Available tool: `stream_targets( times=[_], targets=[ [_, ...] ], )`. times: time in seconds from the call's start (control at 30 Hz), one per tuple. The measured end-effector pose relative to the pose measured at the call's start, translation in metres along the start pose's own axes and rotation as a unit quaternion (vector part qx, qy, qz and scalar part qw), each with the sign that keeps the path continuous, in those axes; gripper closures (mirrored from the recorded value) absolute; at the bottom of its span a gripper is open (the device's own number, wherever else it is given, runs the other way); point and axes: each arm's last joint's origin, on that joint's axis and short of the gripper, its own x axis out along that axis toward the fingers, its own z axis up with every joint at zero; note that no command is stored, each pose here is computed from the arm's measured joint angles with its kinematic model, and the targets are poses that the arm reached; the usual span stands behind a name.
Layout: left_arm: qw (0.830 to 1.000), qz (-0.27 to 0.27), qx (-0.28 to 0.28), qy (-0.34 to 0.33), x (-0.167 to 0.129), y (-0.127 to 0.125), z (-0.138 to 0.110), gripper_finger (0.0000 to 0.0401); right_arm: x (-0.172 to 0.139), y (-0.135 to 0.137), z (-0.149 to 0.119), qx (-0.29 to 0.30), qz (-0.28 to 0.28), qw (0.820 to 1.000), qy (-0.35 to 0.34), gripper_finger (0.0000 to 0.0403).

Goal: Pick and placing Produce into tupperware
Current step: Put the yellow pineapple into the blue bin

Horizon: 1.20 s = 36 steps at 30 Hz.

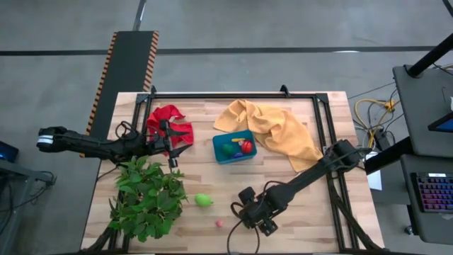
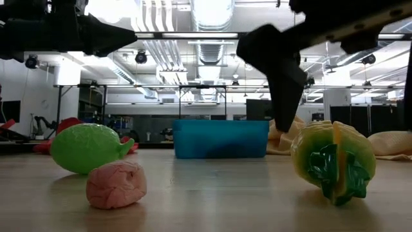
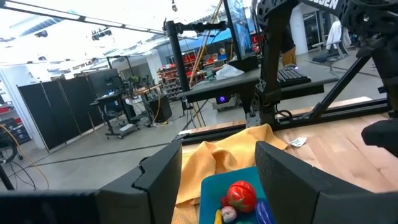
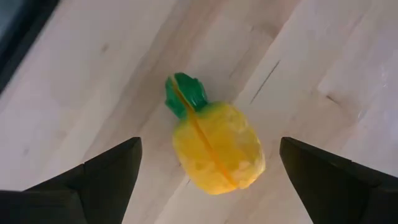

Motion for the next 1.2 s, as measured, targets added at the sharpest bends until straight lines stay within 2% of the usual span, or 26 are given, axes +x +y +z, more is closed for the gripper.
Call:
stream_targets(
  times=[0.17, 0.33, 0.67, 1.2],
  targets=[
    [1.000, -0.001, 0.001, 0.002, 0.000, 0.000, 0.000, 0.0211, 0.008, -0.001, -0.002, 0.003, -0.006, 1.000, 0.012, 0.0029],
    [1.000, -0.001, 0.001, 0.003, 0.001, 0.000, -0.001, 0.0211, 0.009, -0.002, 0.001, 0.017, -0.021, 1.000, -0.005, 0.0033],
    [1.000, -0.001, -0.001, 0.005, 0.001, -0.001, -0.001, 0.0211, 0.016, -0.002, -0.006, 0.021, -0.022, 1.000, 0.003, 0.0089],
    [1.000, -0.003, 0.000, 0.008, 0.001, -0.001, -0.002, 0.0211, 0.025, -0.001, -0.012, 0.030, -0.019, 0.999, -0.009, 0.0136]
  ],
)
